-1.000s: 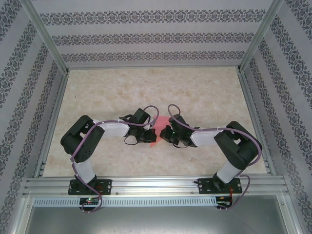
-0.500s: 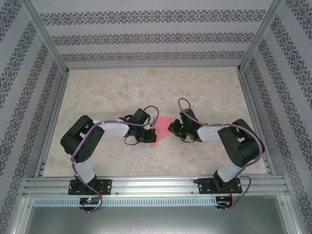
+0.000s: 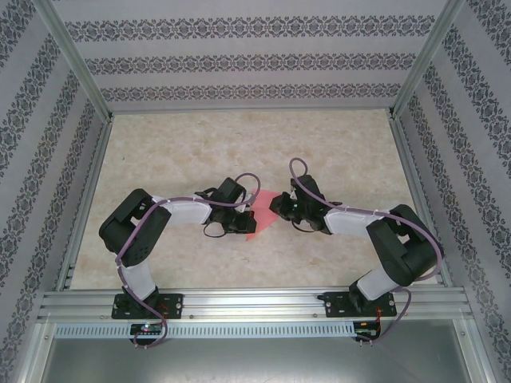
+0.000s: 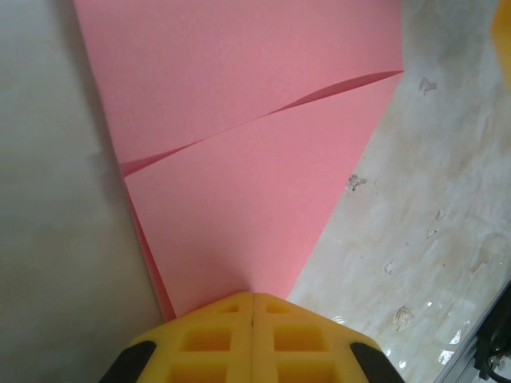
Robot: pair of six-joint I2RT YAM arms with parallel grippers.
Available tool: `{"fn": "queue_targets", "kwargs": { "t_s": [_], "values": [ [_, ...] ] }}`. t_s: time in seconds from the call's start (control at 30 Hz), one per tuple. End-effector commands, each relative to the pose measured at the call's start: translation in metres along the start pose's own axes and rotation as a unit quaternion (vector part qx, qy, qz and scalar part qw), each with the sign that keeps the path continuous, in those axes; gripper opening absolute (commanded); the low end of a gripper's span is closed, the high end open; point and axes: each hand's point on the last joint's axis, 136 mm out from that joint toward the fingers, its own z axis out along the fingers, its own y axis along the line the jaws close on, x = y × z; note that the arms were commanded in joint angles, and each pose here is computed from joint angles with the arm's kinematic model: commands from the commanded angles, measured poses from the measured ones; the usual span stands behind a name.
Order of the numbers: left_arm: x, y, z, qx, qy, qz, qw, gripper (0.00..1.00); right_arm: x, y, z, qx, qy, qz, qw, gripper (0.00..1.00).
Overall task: Fold a paper plane with a square sheet of paper (pick it up from the middle)
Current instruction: Third fold the triangle at the center of the table.
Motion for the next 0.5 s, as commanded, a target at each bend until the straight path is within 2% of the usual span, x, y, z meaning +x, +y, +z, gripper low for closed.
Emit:
{"fn": "queue_targets", "kwargs": {
  "t_s": [0.0,0.3,0.47],
  "values": [
    [0.020,0.042,0.005,-0.077,0.027,-0.022,0.996,0.00,0.010,0.002,0.016,-0.003,0.011,0.008,1.000,0.13],
    [0.003,0.014,-0.011,-0.046,0.010,-0.008,0.999,0.02,0.033,-0.032,0.037,0.039,0.040,0.025,0.998,0.08],
    [-0.016,-0.023,-0.036,0.004,-0.019,-0.001,1.000,0.07,0.035,-0.038,0.035,0.051,0.038,0.026,0.998,0.07]
  ]
}}
